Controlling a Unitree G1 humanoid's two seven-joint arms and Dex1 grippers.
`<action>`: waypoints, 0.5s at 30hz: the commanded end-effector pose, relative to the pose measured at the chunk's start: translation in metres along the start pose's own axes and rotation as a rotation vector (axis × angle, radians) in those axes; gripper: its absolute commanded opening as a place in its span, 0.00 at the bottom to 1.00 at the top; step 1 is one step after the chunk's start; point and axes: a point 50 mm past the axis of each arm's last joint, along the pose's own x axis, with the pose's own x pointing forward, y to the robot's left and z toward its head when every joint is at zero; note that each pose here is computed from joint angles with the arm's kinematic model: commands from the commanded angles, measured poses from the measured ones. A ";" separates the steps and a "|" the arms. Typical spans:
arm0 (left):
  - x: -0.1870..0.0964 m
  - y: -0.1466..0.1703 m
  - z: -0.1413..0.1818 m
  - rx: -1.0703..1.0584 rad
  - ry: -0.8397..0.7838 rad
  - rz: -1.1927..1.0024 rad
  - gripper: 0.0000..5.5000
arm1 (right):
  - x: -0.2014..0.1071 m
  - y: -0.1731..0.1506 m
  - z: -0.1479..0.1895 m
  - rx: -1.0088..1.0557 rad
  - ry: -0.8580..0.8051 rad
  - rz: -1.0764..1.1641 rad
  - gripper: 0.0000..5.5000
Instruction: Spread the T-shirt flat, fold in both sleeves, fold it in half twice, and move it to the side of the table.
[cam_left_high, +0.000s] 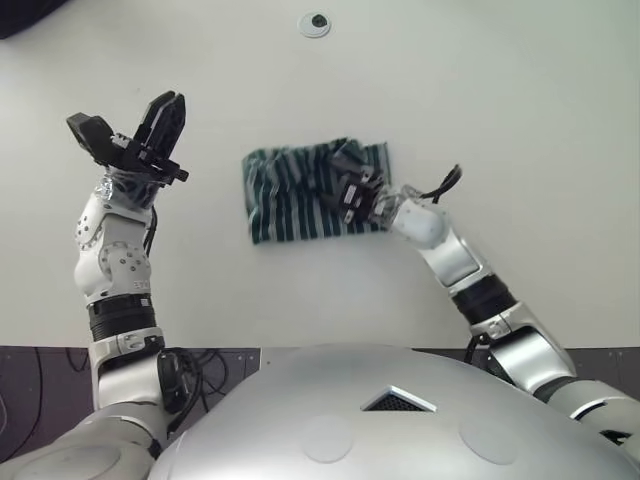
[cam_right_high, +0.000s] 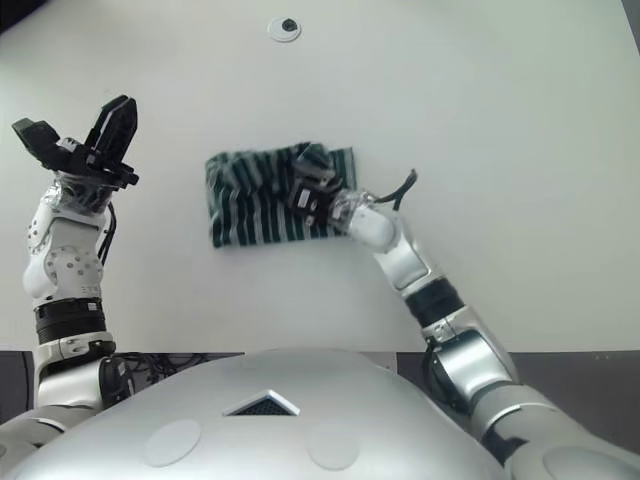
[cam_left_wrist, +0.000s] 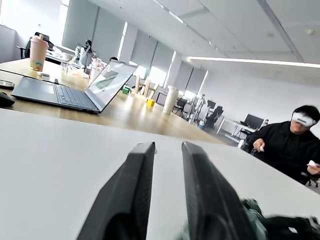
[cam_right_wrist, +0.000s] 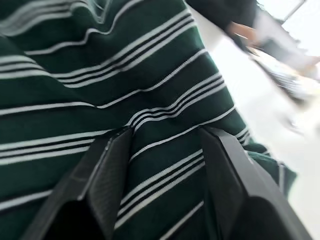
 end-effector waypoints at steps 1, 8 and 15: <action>0.022 -0.021 -0.013 0.019 -0.056 -0.038 0.17 | -0.043 -0.042 -0.073 0.076 0.337 -0.207 0.44; 0.072 -0.037 -0.009 0.180 -0.239 0.018 0.17 | -0.054 -0.122 -0.062 0.062 0.184 -0.644 0.44; 0.089 -0.022 -0.024 0.286 -0.267 0.322 0.17 | -0.061 -0.108 -0.017 0.026 -0.301 -1.047 0.44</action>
